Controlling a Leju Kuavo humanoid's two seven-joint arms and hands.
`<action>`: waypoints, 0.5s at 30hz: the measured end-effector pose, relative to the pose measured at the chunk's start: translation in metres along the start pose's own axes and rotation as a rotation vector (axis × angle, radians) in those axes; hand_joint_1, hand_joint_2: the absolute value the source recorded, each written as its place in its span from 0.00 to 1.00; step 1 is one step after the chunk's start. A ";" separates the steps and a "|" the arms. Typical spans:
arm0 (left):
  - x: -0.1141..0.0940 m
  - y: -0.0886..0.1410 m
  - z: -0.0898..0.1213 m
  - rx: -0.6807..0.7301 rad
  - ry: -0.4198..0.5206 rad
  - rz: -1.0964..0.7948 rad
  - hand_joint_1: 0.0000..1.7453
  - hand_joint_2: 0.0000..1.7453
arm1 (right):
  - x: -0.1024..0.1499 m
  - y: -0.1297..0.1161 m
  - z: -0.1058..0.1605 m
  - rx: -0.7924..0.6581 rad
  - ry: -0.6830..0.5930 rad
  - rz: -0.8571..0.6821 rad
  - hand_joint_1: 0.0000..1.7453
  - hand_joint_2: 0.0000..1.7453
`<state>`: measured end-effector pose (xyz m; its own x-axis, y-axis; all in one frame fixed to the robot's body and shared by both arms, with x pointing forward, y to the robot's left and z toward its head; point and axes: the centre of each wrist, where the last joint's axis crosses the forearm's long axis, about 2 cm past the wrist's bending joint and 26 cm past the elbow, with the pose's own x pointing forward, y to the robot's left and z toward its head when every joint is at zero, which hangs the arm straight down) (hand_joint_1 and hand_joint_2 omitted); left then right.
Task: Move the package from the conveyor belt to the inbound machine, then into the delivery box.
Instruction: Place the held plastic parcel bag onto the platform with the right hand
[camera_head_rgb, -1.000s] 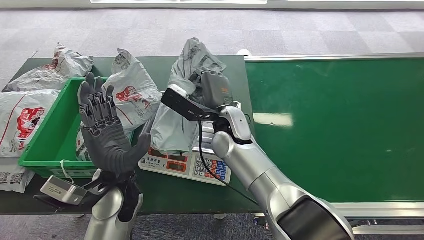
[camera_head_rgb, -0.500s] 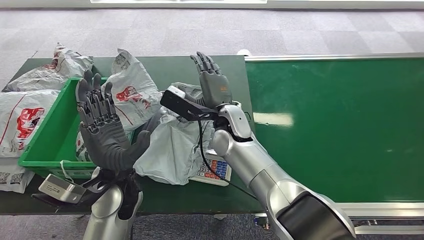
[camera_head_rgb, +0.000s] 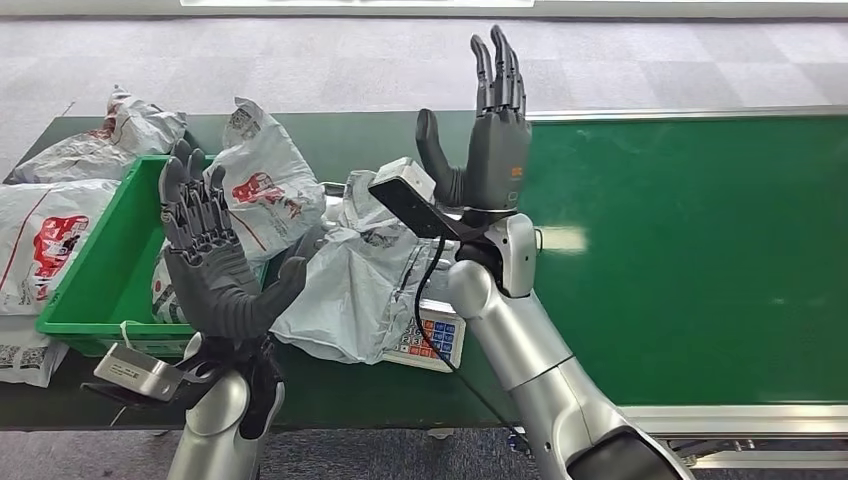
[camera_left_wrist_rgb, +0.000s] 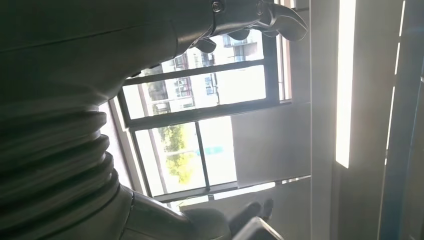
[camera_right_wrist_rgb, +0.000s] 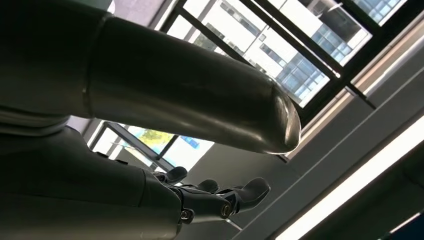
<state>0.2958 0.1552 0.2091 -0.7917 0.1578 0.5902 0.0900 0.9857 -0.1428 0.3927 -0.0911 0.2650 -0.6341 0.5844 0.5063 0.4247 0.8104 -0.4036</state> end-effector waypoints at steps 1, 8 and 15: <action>0.000 0.000 0.000 -0.001 0.002 -0.001 0.00 1.00 | 0.000 -0.003 0.000 -0.020 0.003 -0.002 0.00 1.00; -0.013 0.001 0.004 -0.047 0.081 -0.160 0.00 1.00 | -0.001 -0.075 0.001 -0.429 -0.154 -0.118 0.00 1.00; -0.030 0.007 -0.008 -0.076 0.108 -0.255 0.00 1.00 | 0.008 -0.142 0.026 -0.699 -0.237 -0.095 0.00 1.00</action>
<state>0.3253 0.1578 0.1966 -0.7259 -0.0944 0.6813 -0.0556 0.9953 0.0788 0.3107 -0.2022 0.3070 -0.7771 0.5505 0.3051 0.6234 0.7399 0.2528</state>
